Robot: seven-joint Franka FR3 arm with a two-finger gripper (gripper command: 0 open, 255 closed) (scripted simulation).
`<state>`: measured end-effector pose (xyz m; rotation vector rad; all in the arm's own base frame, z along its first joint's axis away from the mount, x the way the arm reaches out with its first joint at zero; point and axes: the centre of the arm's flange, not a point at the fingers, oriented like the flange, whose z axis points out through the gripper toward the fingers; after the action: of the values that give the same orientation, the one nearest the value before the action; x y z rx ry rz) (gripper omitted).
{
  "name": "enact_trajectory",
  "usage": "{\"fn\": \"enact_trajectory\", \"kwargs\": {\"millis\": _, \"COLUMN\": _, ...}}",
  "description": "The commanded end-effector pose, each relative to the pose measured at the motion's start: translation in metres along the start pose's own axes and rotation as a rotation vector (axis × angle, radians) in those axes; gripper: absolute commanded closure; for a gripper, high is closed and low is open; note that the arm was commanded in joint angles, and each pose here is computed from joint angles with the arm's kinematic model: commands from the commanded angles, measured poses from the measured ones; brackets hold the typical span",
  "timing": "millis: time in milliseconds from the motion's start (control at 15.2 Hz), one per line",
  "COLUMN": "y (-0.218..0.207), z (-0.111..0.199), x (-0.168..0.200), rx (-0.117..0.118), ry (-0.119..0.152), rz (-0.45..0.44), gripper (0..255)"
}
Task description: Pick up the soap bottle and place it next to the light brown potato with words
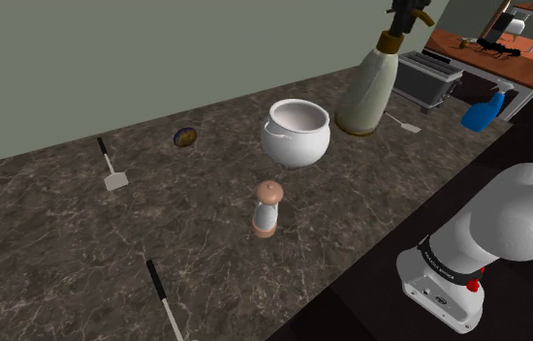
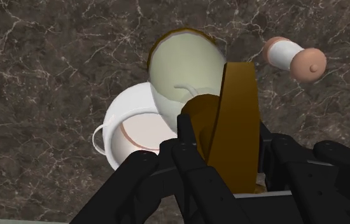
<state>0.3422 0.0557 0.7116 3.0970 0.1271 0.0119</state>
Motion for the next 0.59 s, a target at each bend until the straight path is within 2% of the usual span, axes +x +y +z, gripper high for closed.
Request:
{"fn": "enact_trajectory", "kwargs": {"millis": 0, "y": -0.014, "z": 0.011, "x": 0.025, "rx": 0.001, "ry": 0.002, "rz": 0.0, "gripper": 255}}
{"fn": "enact_trajectory", "kwargs": {"millis": 528, "y": -0.054, "z": 0.05, "x": 0.115, "rx": 0.001, "ry": 0.002, "rz": 0.0, "gripper": 255}}
